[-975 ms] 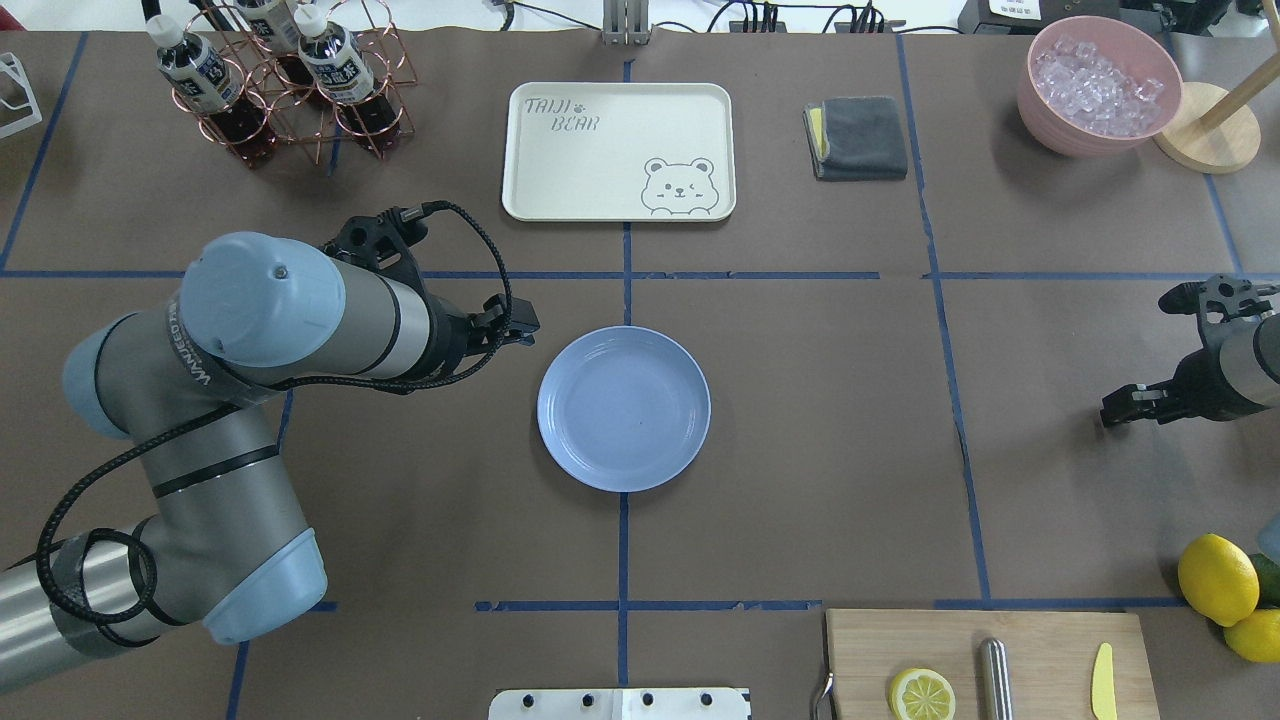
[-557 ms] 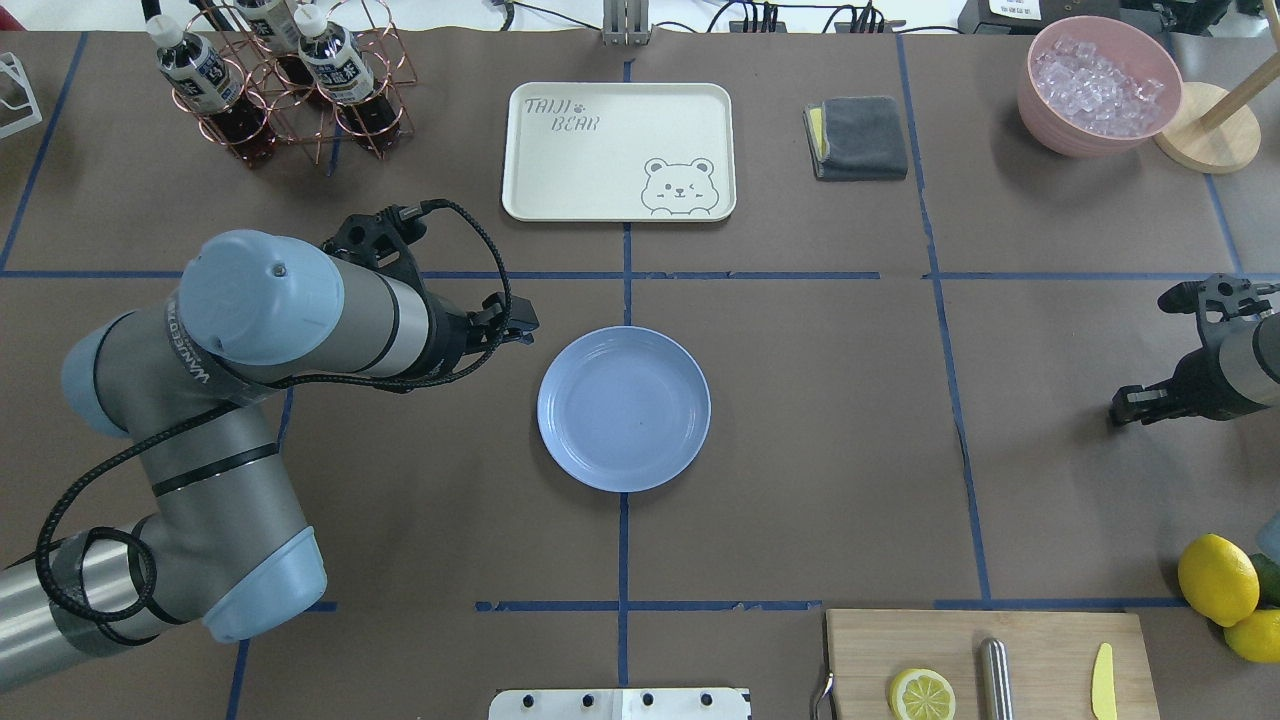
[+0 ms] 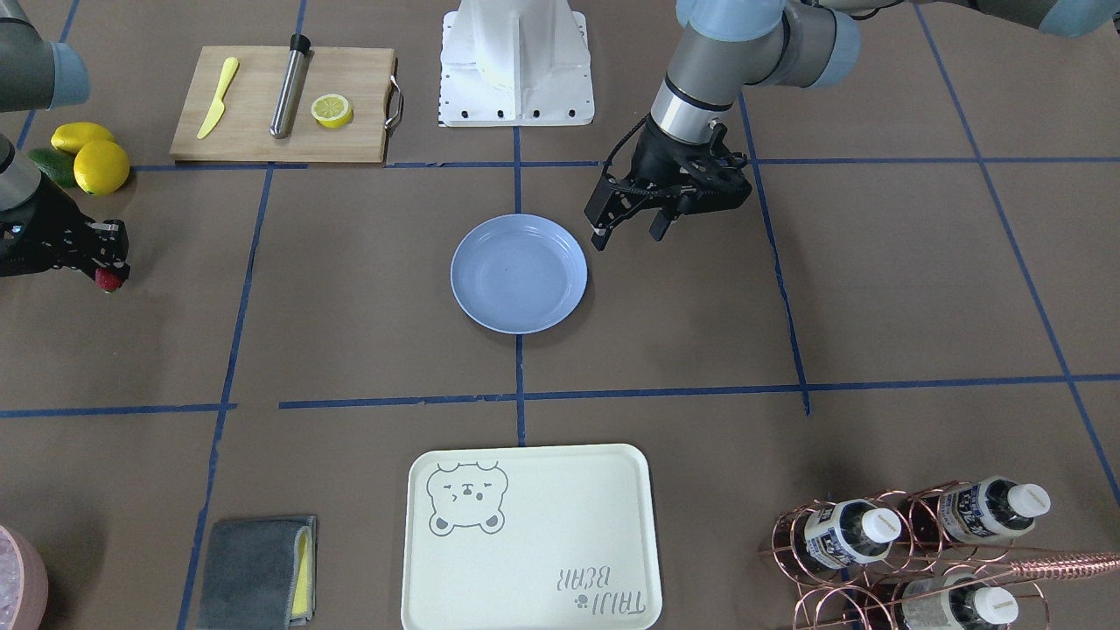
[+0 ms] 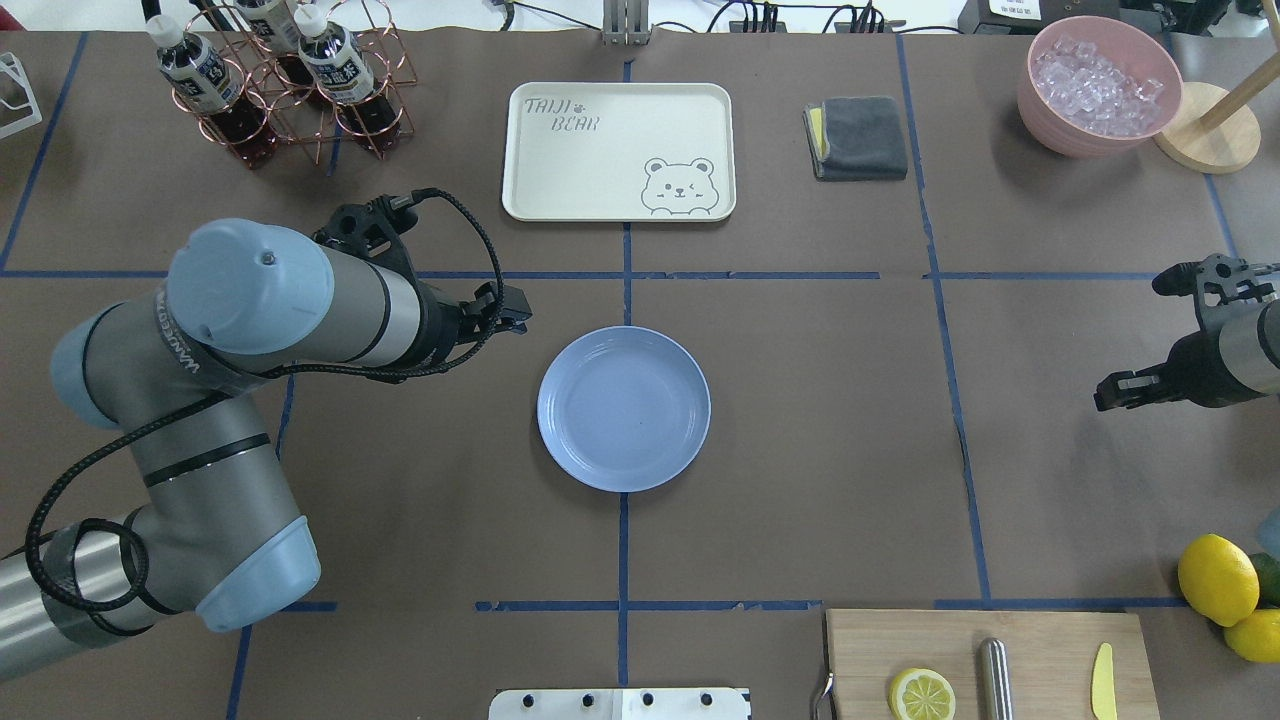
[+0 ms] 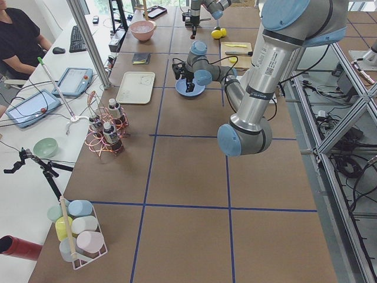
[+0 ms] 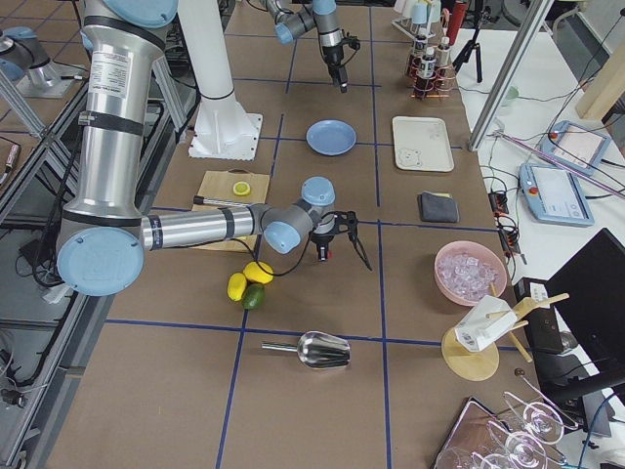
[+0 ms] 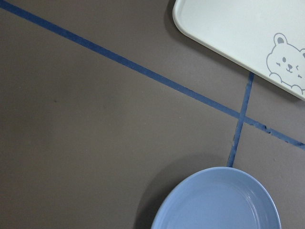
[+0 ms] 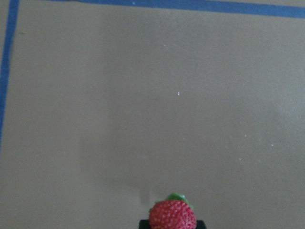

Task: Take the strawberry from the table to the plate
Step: 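Carry the strawberry over the blue plate with the right gripper while the left arm withdraws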

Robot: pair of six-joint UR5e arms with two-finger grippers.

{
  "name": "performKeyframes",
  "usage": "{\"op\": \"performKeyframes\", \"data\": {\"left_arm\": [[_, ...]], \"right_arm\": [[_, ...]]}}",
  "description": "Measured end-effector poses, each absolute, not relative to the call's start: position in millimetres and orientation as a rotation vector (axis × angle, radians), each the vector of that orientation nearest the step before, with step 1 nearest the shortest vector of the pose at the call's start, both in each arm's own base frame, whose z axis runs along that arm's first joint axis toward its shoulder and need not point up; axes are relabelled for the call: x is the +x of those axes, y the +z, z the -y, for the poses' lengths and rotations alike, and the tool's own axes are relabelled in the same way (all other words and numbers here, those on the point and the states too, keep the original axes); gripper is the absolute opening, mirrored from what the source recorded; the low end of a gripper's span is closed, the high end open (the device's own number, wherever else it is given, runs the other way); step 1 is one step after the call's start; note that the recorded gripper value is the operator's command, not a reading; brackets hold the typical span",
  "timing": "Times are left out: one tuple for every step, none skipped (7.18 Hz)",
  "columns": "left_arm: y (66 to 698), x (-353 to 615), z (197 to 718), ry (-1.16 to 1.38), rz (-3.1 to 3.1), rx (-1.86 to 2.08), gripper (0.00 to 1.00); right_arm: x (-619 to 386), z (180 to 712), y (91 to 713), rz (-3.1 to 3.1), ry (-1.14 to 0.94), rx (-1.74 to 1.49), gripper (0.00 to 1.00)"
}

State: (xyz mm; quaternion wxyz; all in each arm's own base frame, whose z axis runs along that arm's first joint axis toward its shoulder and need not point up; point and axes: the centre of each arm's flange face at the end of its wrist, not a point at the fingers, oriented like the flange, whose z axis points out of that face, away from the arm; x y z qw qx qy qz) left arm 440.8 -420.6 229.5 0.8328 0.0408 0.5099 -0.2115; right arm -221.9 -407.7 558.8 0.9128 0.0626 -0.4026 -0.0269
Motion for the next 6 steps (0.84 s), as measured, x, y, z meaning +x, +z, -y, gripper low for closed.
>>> {"op": "performKeyframes", "data": {"left_arm": [[239, 426, 425, -0.427, -1.064, 0.118, 1.00], [254, 410, 428, -0.384, -1.041, 0.141, 1.00], [272, 393, 433, -0.331, -1.014, 0.147, 1.00], [293, 372, 441, -0.289, -0.984, 0.156, 1.00], [313, 347, 449, -0.254, -0.951, 0.179, 1.00], [334, 319, 455, -0.214, -0.918, 0.200, 1.00]], "right_arm": [[-228, 415, 536, 0.858, -0.066, 0.157, 0.00], [-240, 429, 509, 0.886, -0.064, 0.174, 0.00], [-263, 446, 473, 0.915, -0.048, 0.172, 0.00], [-294, 456, 434, 0.945, -0.038, 0.158, 0.00], [-333, 457, 394, 0.968, -0.031, 0.143, 0.00], [-381, 450, 349, 0.976, -0.022, 0.134, 0.00]]}}
